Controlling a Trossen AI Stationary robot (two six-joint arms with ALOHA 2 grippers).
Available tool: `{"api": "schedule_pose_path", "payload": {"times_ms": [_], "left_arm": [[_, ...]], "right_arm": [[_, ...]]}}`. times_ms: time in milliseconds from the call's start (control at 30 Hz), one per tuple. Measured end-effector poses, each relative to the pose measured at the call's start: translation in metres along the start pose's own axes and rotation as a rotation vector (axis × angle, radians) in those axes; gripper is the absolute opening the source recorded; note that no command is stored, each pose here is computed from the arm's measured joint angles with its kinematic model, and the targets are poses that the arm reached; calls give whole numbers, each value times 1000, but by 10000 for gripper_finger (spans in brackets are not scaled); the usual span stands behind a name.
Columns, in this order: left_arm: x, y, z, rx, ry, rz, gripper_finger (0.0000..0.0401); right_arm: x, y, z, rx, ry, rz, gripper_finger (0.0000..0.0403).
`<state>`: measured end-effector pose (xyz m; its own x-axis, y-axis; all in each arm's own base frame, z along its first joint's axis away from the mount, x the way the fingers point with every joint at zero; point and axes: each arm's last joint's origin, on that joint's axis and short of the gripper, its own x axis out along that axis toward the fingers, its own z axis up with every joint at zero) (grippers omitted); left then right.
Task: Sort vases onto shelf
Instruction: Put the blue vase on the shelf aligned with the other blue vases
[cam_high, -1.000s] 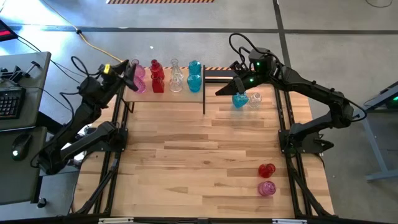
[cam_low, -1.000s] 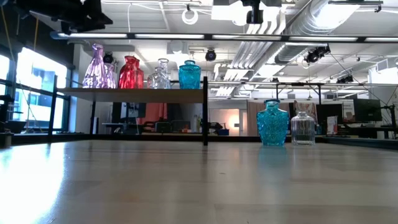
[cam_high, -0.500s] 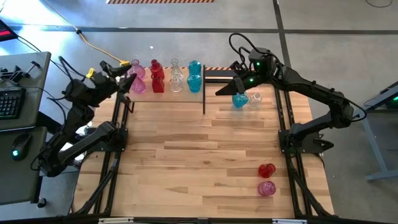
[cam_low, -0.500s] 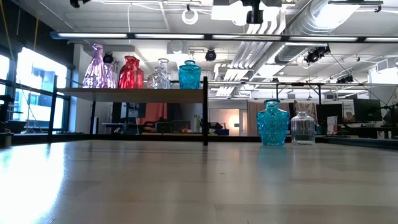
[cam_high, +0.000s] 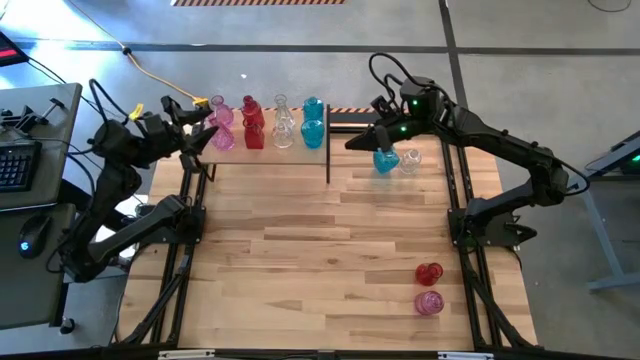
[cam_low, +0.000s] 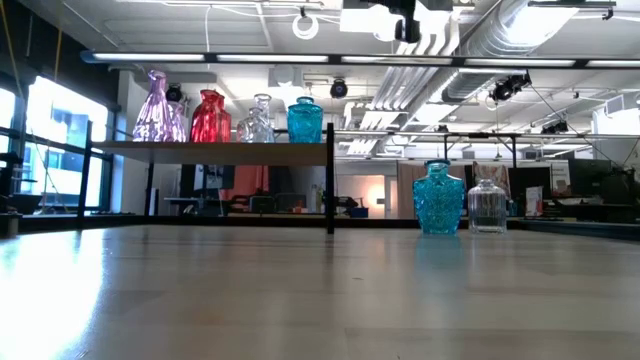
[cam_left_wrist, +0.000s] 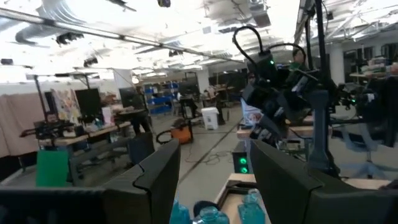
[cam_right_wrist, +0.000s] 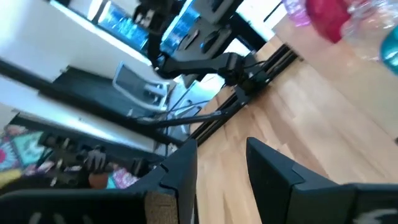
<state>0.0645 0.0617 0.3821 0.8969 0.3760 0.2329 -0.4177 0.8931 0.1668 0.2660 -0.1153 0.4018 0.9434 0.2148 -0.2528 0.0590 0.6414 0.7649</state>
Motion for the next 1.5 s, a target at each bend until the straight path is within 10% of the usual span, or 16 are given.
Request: {"api": "schedule_pose_path", "payload": {"times_ms": [833,1500], "left_arm": [[39,21,6,-61,177,-49,186],[55,30,-4,-92,200,-47,186]], "right_arm": [[-4,-10,11,73,-368,-377,119],[-6,-14,10,104,-375,-415,119]]}}
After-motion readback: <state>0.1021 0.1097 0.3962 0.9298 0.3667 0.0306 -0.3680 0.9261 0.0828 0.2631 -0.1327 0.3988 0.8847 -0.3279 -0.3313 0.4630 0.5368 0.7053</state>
